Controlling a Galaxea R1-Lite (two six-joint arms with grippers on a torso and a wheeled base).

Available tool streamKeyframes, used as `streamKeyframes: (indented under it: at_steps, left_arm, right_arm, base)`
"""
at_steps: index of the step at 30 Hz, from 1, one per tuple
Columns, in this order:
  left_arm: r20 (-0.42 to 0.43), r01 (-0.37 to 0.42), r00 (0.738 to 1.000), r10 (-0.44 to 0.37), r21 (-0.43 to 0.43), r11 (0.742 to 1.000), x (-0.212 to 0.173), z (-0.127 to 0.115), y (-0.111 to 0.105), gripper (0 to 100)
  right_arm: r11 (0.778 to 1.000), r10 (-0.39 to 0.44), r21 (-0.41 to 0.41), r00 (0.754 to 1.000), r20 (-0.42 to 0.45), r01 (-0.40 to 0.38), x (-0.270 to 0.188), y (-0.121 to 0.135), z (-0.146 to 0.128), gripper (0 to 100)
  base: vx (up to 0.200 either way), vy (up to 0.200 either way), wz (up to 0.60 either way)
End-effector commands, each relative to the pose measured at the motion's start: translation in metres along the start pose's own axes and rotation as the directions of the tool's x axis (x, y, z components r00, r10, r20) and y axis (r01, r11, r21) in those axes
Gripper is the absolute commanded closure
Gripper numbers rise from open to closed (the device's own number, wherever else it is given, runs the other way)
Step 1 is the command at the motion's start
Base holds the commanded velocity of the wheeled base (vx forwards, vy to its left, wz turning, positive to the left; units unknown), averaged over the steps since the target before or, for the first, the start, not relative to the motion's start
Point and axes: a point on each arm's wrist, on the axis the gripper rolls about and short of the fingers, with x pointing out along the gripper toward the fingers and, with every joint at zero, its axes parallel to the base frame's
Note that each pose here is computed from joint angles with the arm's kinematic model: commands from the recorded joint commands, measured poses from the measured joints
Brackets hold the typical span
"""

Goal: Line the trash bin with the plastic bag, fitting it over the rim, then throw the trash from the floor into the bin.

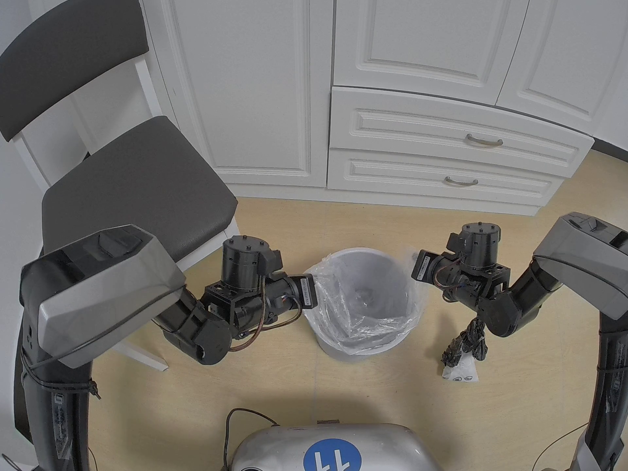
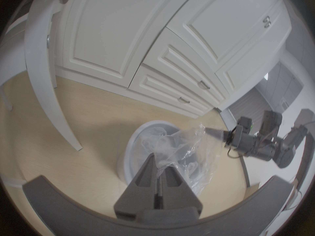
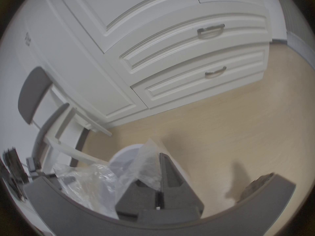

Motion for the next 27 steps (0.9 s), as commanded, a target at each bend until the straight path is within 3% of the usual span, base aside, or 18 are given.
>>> streamKeyframes:
  at_steps: [1, 2, 7, 12, 13, 15, 20, 27]
  left_arm:
    - [-0.045, -0.018, 0.999, 0.021, 0.067, 0.998, -0.016, 0.004, 0.009, 100]
    - [-0.054, -0.025, 0.998, 0.03, 0.095, 0.995, -0.016, 0.001, 0.011, 100]
    - [-0.056, -0.06, 0.996, 0.07, 0.177, 0.982, -0.019, 0.0, 0.022, 100]
    - [-0.02, -0.148, 0.987, 0.159, 0.258, 0.955, -0.017, -0.001, 0.031, 100]
    - [-0.02, -0.148, 0.987, 0.159, 0.258, 0.955, -0.017, -0.001, 0.031, 100]
    - [0.004, -0.189, 0.981, 0.196, 0.288, 0.939, -0.016, -0.001, 0.035, 100]
    - [0.019, -0.201, 0.979, 0.204, 0.283, 0.938, -0.012, 0.001, 0.039, 100]
    - [0.026, -0.202, 0.979, 0.203, 0.281, 0.938, -0.012, 0.004, 0.038, 100]
  right_arm:
    - [0.993, -0.045, -0.108, 0.999, -0.003, 0.045, -0.017, -0.022, 0.002, 100]
    - [0.985, -0.038, -0.17, 0.999, 0.009, 0.039, -0.021, -0.028, -0.001, 100]
    - [0.945, -0.015, -0.327, 1.0, 0.015, 0.019, -0.03, -0.055, -0.014, 100]
    - [0.904, -0.05, -0.426, 0.999, 0.007, 0.048, -0.03, -0.073, -0.026, 100]
    - [0.904, -0.05, -0.426, 0.999, 0.007, 0.048, -0.03, -0.073, -0.026, 100]
    - [0.877, -0.076, -0.475, 0.997, 0.01, 0.071, -0.029, -0.086, -0.032, 100]
    - [0.837, -0.109, -0.538, 0.994, 0.017, 0.101, -0.029, -0.103, -0.036, 100]
    - [0.825, -0.121, -0.556, 0.993, 0.006, 0.104, -0.033, -0.106, -0.039, 100]
  base:
    - [0.0, 0.0, 0.0]
    - [0.0, 0.0, 0.0]
    - [0.0, 0.0, 0.0]
    - [0.0, 0.0, 0.0]
    - [0.0, 0.0, 0.0]
    - [0.0, 0.0, 0.0]
    - [0.0, 0.0, 0.0]
    - [0.0, 0.0, 0.0]
